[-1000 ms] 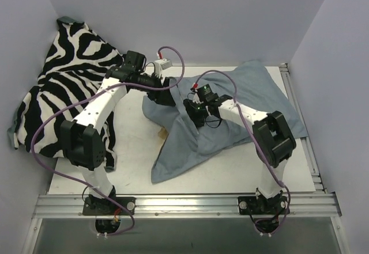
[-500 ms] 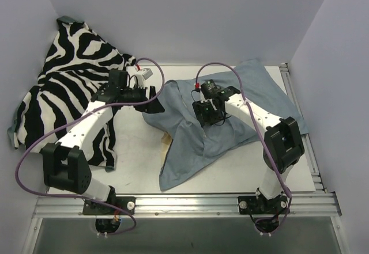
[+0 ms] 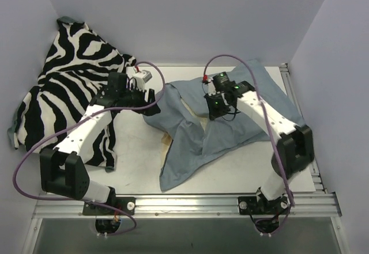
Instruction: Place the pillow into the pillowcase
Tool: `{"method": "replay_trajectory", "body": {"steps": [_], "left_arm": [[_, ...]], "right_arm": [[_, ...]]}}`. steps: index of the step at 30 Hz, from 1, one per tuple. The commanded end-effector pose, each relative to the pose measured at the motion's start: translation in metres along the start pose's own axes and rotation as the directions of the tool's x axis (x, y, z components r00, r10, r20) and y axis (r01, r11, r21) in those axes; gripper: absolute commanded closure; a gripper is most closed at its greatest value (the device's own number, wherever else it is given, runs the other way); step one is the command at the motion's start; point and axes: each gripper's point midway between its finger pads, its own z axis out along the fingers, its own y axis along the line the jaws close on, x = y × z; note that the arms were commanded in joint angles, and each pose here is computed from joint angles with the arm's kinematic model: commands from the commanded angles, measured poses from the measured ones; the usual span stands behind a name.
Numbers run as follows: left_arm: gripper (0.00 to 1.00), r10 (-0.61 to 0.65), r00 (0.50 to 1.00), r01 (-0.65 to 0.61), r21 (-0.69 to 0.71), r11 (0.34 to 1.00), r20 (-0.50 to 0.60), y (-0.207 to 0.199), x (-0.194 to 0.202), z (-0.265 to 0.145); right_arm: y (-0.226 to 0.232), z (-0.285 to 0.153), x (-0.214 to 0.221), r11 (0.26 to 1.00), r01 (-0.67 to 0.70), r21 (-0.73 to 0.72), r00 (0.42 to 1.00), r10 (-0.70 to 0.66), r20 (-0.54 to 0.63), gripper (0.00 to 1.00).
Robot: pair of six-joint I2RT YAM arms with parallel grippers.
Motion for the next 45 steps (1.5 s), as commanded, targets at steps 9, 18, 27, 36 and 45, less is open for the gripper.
{"method": "replay_trajectory", "body": {"steps": [9,18,27,36,45], "left_arm": [[0.33,0.124,0.985,-0.165,0.439,0.883,0.121,-0.119,-0.007,0.047],[0.27,-0.087,0.996,0.083,0.415,0.906,-0.008,-0.123,0.009,0.176],[0.03,0.015,0.991,-0.055,0.299,0.953,0.135,-0.046,-0.066,0.06],[0.03,0.128,0.986,-0.139,-0.094,0.986,-0.11,0.079,-0.027,-0.001],[0.03,0.135,0.943,-0.165,-0.074,0.983,-0.305,0.089,0.04,0.022]], "right_arm": [[0.045,-0.101,0.034,0.941,0.104,-0.321,0.986,-0.054,0.159,1.0],[0.082,-0.115,0.059,0.827,0.073,-0.558,0.996,-0.029,0.088,1.0],[0.106,-0.049,0.07,0.818,0.002,-0.575,1.0,0.0,0.004,1.0],[0.133,0.032,0.058,0.833,-0.113,-0.542,0.987,0.03,-0.16,0.97],[0.006,-0.064,-0.019,0.881,-0.065,-0.468,0.989,0.119,0.088,0.29]]}}
